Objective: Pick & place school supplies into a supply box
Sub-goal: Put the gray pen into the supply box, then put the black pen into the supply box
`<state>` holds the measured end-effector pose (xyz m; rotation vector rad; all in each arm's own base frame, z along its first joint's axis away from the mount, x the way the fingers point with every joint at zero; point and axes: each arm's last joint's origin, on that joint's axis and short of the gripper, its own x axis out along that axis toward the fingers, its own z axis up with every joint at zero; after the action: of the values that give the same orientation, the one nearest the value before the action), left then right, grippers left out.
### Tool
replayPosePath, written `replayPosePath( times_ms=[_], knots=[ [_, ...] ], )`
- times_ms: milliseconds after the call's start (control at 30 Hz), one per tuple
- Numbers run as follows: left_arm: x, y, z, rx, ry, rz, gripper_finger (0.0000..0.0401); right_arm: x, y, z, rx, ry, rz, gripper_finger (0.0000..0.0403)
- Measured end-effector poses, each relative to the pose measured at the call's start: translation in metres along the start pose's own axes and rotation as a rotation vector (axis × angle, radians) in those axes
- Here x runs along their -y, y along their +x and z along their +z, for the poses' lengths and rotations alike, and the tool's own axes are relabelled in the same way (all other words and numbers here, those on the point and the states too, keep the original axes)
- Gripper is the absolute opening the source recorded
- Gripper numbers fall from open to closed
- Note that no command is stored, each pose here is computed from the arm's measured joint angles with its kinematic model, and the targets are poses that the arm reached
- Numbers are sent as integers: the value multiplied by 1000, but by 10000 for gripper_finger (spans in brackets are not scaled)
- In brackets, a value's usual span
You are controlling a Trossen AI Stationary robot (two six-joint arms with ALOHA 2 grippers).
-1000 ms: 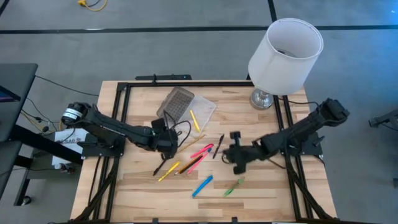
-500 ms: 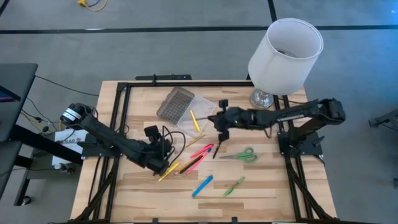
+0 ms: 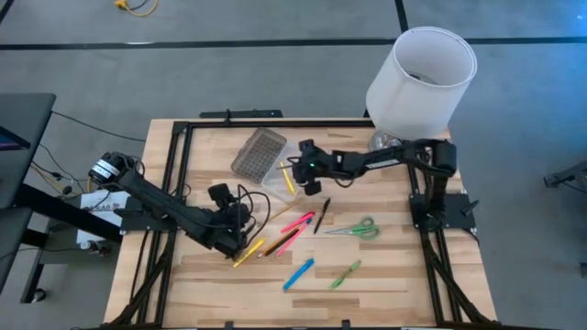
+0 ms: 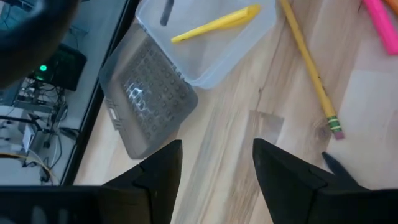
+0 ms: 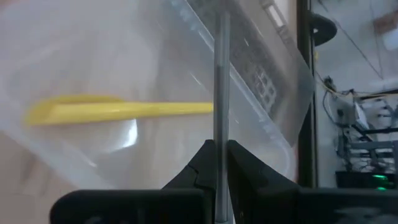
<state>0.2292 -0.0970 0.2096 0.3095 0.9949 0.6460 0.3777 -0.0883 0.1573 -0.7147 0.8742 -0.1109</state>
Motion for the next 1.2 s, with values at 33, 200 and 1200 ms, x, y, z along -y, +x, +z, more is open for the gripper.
replayPosePath(
  times_ms=[33,200,1200],
  knots=[
    [-1,0,-1,-5,1,4,193,1,2,1,-23,-24,-3,8],
    [-3,0,-3,-21,7,21,193,0,14,2,-120,-119,22,9],
    [5,1,-6,-104,-113,-107,193,-11,-87,56,63,80,131,143]
  ],
)
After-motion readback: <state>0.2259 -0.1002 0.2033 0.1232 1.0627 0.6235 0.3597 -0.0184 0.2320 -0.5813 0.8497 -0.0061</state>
